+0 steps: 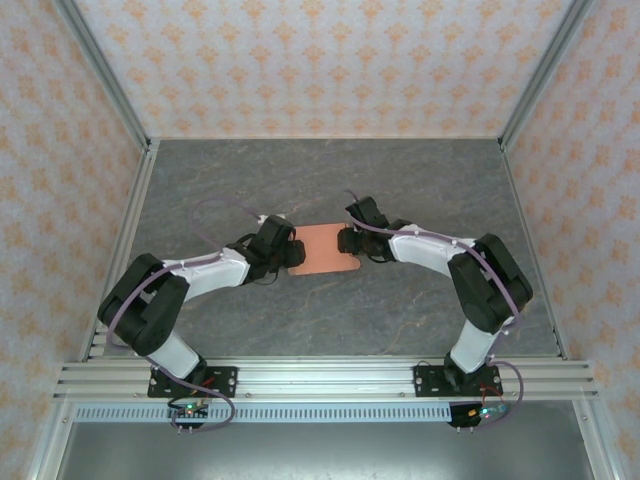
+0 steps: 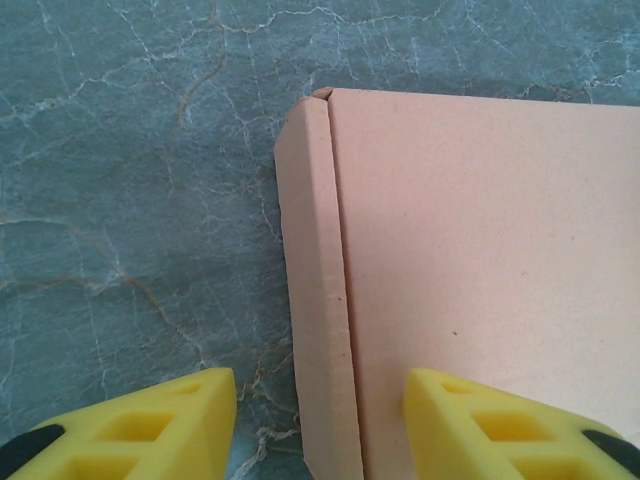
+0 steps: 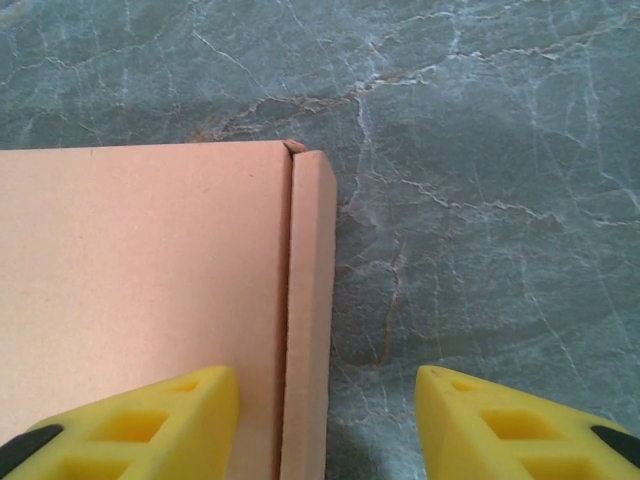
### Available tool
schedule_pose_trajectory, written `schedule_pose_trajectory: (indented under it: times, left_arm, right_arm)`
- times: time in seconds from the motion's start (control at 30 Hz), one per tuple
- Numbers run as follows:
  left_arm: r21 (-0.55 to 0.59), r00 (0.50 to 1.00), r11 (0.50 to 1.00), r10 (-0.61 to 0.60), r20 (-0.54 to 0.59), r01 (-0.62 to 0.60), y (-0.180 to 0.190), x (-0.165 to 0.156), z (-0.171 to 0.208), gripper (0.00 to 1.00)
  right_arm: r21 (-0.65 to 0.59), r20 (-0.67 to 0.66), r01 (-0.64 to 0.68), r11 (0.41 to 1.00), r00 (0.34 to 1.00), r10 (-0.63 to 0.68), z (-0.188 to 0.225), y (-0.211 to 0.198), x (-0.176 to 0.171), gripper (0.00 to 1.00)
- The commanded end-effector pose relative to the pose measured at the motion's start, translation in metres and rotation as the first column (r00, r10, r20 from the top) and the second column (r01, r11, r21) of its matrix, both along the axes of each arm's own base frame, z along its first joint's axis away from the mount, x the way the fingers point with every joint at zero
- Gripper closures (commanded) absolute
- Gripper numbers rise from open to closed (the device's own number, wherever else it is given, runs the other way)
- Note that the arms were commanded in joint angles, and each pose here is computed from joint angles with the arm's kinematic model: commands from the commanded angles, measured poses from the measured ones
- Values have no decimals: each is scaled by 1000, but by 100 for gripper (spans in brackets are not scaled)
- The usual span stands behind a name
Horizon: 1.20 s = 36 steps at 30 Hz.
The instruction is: Fold the paper box
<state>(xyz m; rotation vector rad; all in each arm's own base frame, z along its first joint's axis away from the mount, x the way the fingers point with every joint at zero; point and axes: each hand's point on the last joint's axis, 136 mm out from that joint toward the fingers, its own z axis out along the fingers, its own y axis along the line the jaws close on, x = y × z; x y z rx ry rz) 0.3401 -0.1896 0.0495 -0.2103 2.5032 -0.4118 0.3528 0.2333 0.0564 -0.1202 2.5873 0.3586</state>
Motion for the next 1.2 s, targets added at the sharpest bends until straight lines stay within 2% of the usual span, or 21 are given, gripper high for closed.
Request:
schedule_pose_trajectory:
  times: [0.0,0.23,0.43,0.67,0.93,1.07,1.17]
  left_arm:
    - [10,999,1000,13,-41,-13,4,-6,-18,52]
    - [-6,1000,1000,14,-25,-14,1,-3,-10,51]
    - [-8,998,999,31,48,-31,3,8,20,47]
    - [-19,995,1000,19,101,-17,4,7,42,42]
    - [23,989,997,-78,124,76,9,13,60,35]
    - [47,983,988,-148,109,144,-2,38,67,34]
    - [54,973,978,-206,100,202,-14,59,67,34]
  right_arm:
    - [-15,-38,-15,1000,999,14,-18,-3,-9,51]
    - [1,-29,-20,1000,999,20,-7,-3,-5,52]
    - [17,29,-29,999,999,28,27,-4,-1,47]
    - [38,62,-36,999,997,33,46,-14,-12,43]
    - [148,29,-52,988,998,49,49,-18,-43,41]
    - [181,-36,-85,980,995,93,39,1,-77,41]
    - [267,-78,-104,958,988,130,30,24,-96,43]
